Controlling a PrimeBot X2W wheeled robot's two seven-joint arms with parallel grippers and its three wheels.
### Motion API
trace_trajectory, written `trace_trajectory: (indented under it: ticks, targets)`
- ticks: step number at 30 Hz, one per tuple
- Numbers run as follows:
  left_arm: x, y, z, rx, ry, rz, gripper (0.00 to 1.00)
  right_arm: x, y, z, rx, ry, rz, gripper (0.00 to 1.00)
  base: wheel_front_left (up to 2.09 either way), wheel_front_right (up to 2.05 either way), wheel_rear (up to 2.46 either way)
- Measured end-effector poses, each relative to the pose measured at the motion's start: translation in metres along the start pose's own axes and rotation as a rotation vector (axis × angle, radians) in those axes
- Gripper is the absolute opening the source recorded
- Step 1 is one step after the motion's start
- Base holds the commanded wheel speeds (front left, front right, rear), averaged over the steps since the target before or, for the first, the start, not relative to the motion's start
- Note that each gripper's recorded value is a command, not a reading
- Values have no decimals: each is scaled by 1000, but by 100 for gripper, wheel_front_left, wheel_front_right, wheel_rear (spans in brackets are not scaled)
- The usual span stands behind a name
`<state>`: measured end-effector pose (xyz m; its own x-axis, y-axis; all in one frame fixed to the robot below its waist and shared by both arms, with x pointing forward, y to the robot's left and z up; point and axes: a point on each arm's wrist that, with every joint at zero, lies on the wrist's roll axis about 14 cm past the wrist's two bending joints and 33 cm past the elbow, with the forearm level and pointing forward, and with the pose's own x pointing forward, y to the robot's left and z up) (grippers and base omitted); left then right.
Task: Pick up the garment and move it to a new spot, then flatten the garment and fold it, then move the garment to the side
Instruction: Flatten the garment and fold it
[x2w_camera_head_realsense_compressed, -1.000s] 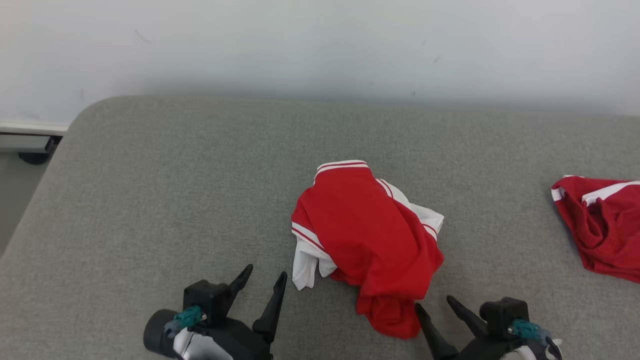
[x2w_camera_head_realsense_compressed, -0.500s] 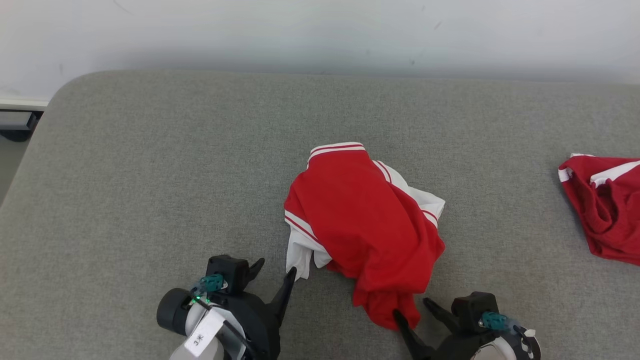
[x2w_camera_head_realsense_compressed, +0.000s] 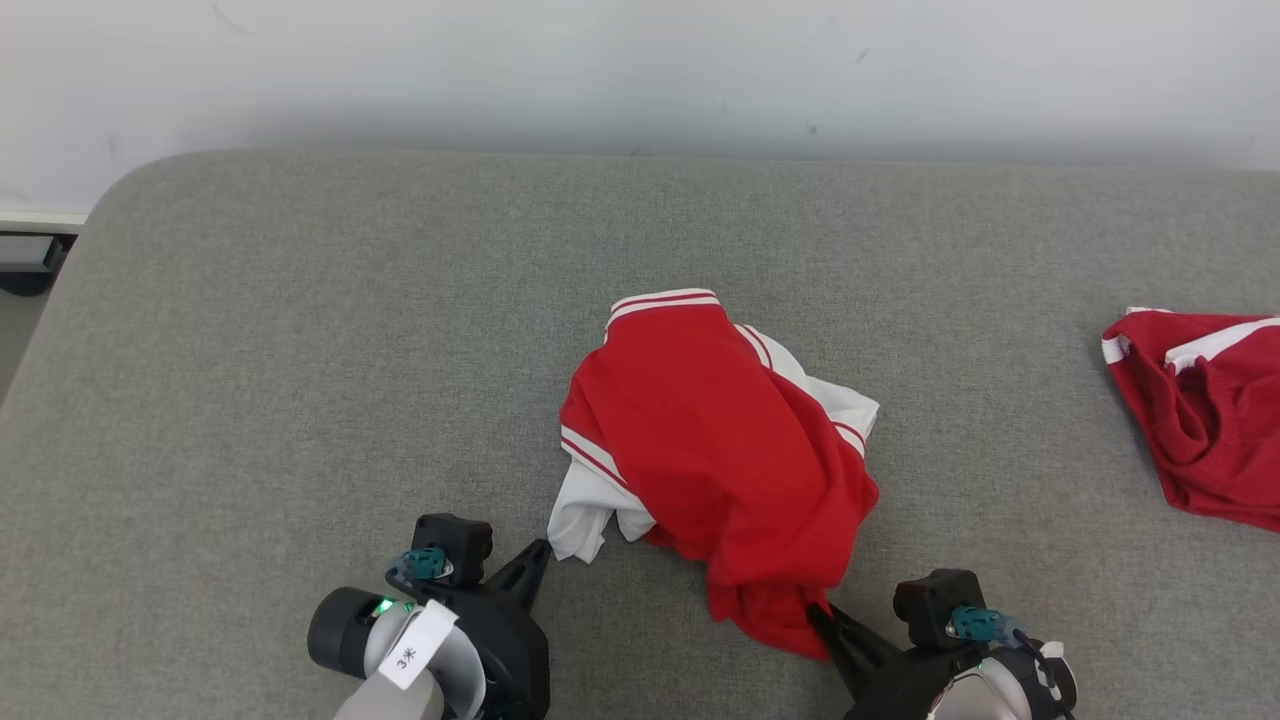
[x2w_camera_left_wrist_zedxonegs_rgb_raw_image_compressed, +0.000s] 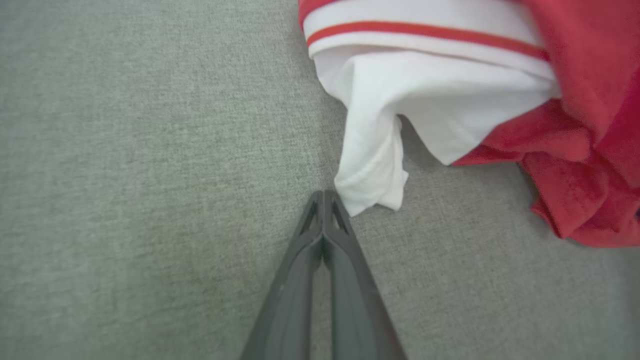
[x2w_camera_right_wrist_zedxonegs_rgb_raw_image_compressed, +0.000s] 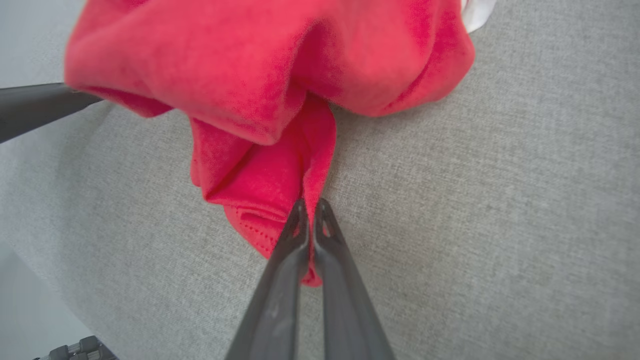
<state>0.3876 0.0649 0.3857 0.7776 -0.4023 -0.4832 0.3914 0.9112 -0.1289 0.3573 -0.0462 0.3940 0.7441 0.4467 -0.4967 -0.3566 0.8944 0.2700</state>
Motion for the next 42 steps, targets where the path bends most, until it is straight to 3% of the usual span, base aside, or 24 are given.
trace_trajectory:
  ticks: [13, 14, 15, 23, 31, 42]
  targets:
    - [0, 4, 3, -19, -31, 10, 0, -3, -6, 4, 4, -14, -20, 0, 0, 0, 0]
    - [0, 6, 5, -20, -40, 16, 32, -3, -7, 5, 6, -23, -24, 64, 0, 0, 0]
    - [0, 7, 8, -21, -52, 22, 100, -3, -7, 6, 12, -25, -28, 100, 0, 0, 0]
    - [-7, 6, 37, -31, -207, 51, 100, -10, -11, 13, 48, -69, -38, 100, 0, 0, 0]
    - [-18, -23, 7, 8, -159, -25, 100, -19, -5, 10, 51, -77, -19, 100, 0, 0, 0]
    - [-15, -20, 8, 24, -149, -17, 100, -19, 1, 4, 24, -44, -3, 100, 0, 0, 0]
